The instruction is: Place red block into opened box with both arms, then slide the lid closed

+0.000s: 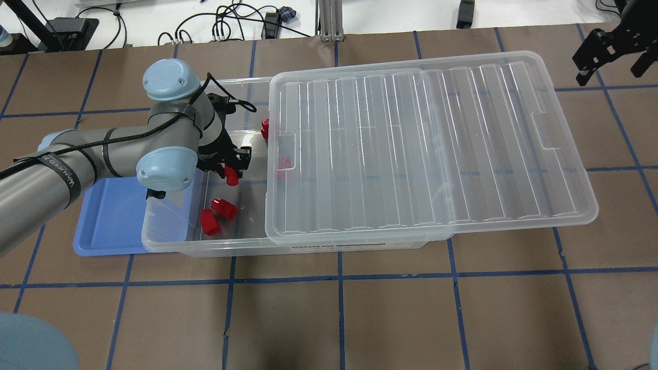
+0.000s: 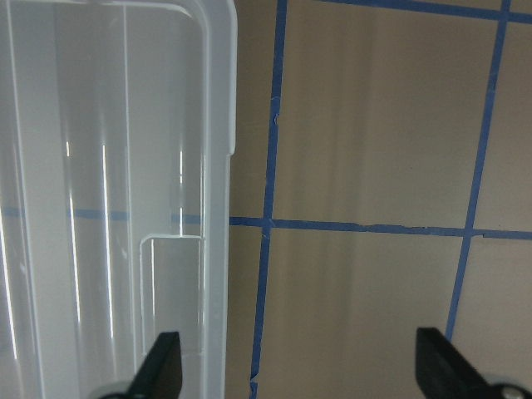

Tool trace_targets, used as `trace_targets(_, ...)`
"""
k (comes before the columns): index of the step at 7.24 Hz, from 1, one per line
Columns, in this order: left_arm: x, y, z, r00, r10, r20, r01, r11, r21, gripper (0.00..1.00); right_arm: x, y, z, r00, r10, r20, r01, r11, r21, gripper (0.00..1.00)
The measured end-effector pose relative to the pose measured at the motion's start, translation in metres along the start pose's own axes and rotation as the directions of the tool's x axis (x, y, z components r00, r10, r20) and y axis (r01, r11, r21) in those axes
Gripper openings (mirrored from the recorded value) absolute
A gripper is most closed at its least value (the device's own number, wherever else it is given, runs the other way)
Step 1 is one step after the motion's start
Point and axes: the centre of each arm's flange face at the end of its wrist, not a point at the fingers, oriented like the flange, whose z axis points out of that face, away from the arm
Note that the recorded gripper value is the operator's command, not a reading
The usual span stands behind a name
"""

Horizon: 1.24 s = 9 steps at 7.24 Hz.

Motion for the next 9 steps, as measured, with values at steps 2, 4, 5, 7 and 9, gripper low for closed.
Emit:
trace_targets(2, -0.007, -0.020, -0.017, 1.000, -0.011, -0.001, 0.011, 0.998, 0.056, 1.00, 0.000, 0.000, 0.001, 1.000, 0.000, 0.000, 0.000, 1.000, -0.010, 1.00)
trace_targets(4, -0.006, -0.028, -0.050, 1.000, -0.010, 0.000, 0.010, 0.998, 0.065, 1.00, 0.000, 0.001, 0.002, 1.000, -0.001, 0.001, 0.001, 1.000, -0.015, 1.00)
trace_targets(5, -0.003, -0.027, -0.070, 1.000, -0.006, -0.001, 0.006, 0.999, 0.052, 1.00, 0.000, 0.001, 0.005, 1.000, -0.002, 0.004, 0.003, 1.000, -0.021, 1.00)
trace_targets(7, 0.001, -0.022, -0.133, 1.000, -0.006, 0.002, 0.006, 1.000, 0.007, 1.00, 0.001, 0.000, 0.012, 1.000, -0.005, 0.008, 0.005, 1.000, -0.029, 1.00)
trace_targets(9, 0.007, -0.004, -0.206, 1.000, 0.006, 0.002, -0.006, 1.000, -0.001, 1.00, 0.005, -0.008, 0.032, 1.000, -0.004, 0.017, 0.005, 0.998, -0.055, 1.00)
